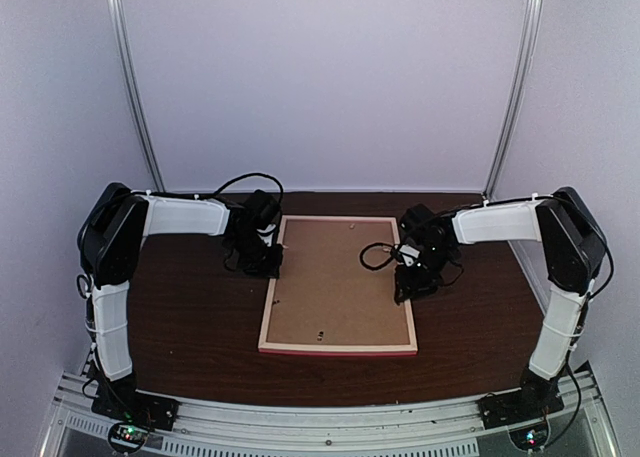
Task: Put the photo into the frame
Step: Press the fastener onto the backboard.
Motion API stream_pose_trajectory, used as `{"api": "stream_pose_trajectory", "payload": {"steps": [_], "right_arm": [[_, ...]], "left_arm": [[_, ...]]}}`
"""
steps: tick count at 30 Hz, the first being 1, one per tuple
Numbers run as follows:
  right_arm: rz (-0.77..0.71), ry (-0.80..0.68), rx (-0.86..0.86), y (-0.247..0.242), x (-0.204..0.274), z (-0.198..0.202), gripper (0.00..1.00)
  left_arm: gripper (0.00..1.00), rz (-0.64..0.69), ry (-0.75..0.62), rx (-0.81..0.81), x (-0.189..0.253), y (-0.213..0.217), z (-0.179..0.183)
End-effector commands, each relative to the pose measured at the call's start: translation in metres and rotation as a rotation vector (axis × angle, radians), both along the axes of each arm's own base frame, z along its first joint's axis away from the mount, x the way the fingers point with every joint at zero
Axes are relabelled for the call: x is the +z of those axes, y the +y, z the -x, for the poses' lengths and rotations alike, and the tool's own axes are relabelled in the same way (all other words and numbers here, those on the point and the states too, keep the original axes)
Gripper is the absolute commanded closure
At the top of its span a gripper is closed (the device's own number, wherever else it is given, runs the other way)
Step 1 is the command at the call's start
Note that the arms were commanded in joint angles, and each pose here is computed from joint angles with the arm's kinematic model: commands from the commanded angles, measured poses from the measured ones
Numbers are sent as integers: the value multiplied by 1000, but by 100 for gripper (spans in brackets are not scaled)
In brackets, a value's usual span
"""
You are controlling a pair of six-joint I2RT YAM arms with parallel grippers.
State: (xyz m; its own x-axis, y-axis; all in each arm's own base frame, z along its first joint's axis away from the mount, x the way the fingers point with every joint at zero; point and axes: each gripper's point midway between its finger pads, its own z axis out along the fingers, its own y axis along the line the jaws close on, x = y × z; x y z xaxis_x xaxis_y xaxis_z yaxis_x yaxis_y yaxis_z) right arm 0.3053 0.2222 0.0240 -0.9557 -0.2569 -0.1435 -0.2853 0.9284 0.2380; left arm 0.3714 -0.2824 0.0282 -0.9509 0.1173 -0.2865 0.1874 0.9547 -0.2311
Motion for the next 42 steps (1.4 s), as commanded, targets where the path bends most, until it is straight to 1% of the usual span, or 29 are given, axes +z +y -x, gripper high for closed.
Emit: {"api": "stream_pose_trajectory", "payload": {"steps": [1,9,14,23,27,31,33,37,42], "right_arm": [[59,7,0,-10,-22,-2,64],[44,35,13,-11,-24,4,69],[67,54,33,-17,-27,8,72],[62,72,17,-24,-27,7,73],[63,76,9,-24,-27,6,73],[71,81,0,-25,-29,5,67],[80,79,-1,-27,-29,4,65],[87,82,8,-28,-28,5,66],[113,90,43,-33,-28,9,69]], "left_arm": [[83,12,-5,-45,-2,-6,-1],[83,12,-7,-47,-1,-6,0],[83,13,-9,-47,0,-6,-1],[84,12,-10,-46,1,-5,0],[84,12,-12,-46,1,-5,-1],[84,11,-13,-44,1,-5,-1],[84,11,-12,-45,1,-5,-1],[83,10,-14,-45,1,-5,-1],[83,10,-17,-43,2,-5,-2]]}}
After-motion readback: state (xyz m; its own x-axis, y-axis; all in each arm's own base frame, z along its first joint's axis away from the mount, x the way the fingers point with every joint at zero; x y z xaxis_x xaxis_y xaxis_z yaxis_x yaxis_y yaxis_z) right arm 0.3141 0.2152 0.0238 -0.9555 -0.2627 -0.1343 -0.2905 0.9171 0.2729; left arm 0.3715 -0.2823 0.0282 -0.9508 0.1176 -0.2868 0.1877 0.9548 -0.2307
